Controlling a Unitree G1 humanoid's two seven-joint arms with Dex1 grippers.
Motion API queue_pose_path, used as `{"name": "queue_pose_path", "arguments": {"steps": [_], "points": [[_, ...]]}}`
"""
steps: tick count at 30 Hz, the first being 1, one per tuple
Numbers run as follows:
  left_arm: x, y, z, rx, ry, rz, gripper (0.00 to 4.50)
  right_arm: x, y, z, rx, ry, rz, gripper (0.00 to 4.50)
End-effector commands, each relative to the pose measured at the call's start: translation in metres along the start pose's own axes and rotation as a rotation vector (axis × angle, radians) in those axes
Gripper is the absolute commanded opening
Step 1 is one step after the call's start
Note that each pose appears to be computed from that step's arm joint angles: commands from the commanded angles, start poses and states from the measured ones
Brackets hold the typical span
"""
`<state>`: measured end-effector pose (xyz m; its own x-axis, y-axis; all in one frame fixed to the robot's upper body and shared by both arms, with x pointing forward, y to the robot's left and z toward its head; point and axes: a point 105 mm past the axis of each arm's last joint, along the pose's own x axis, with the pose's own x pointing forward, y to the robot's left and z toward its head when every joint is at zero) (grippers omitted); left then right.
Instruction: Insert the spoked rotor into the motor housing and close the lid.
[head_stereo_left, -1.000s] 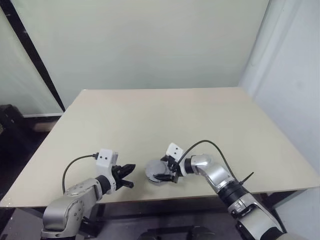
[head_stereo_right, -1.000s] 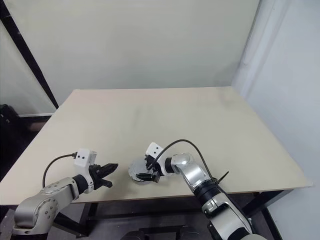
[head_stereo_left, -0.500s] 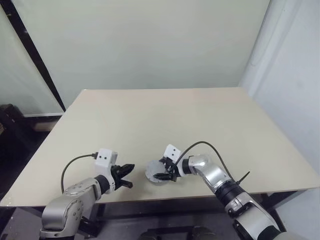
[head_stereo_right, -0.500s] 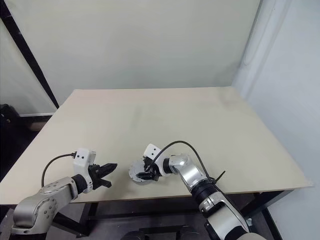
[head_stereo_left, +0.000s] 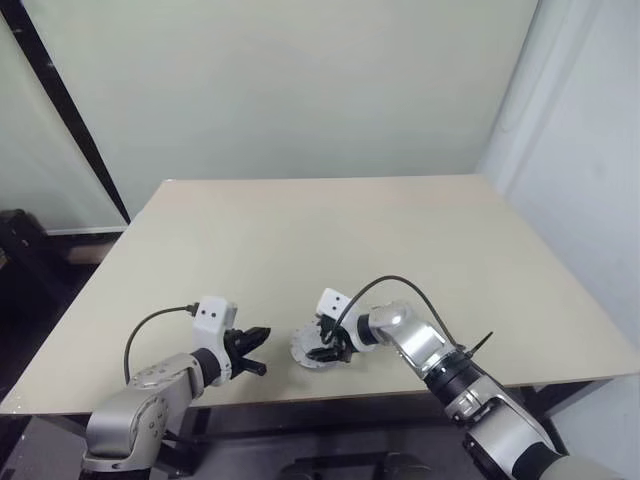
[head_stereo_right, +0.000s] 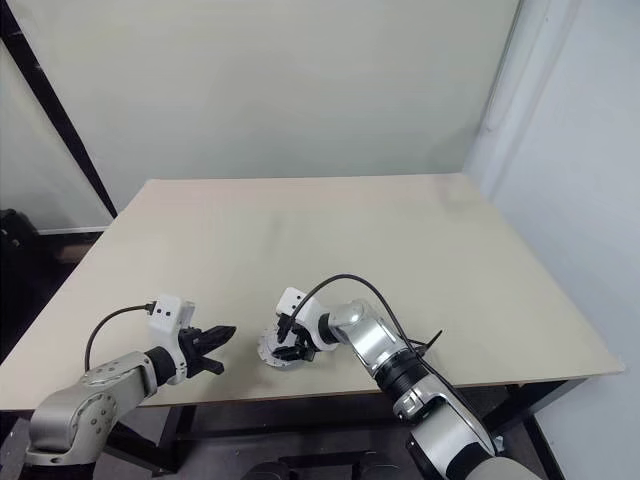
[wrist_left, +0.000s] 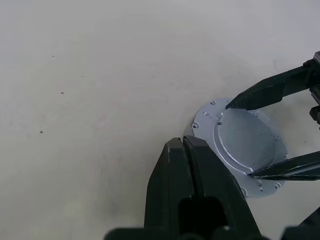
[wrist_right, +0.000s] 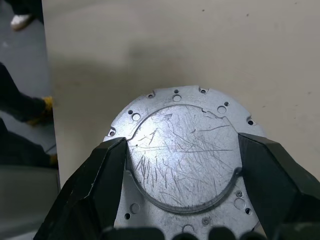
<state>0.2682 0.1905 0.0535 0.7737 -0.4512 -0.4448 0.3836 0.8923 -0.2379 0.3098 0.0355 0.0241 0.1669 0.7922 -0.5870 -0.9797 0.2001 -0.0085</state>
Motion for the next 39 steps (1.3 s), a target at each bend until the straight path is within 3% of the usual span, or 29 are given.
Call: {"name": "queue_pose_path", "arguments": {"steps": [1,15,39], "points": [[0.001,-0.002,0.010,0.034,-0.031,-0.011,0.00,-0.002,-0.002,-0.004,-0.021,0.057,-0.006,3.24],[0.002,-0.005,0.006,0.033,-0.020,-0.022,0.00,-0.004,-0.009,-0.007,0.193,0.058,-0.008,3.24],[0.004,-0.010,0.008,0.046,-0.014,-0.035,0.00,0.002,-0.011,-0.026,0.176,0.149,-0.094,3.24]]}}
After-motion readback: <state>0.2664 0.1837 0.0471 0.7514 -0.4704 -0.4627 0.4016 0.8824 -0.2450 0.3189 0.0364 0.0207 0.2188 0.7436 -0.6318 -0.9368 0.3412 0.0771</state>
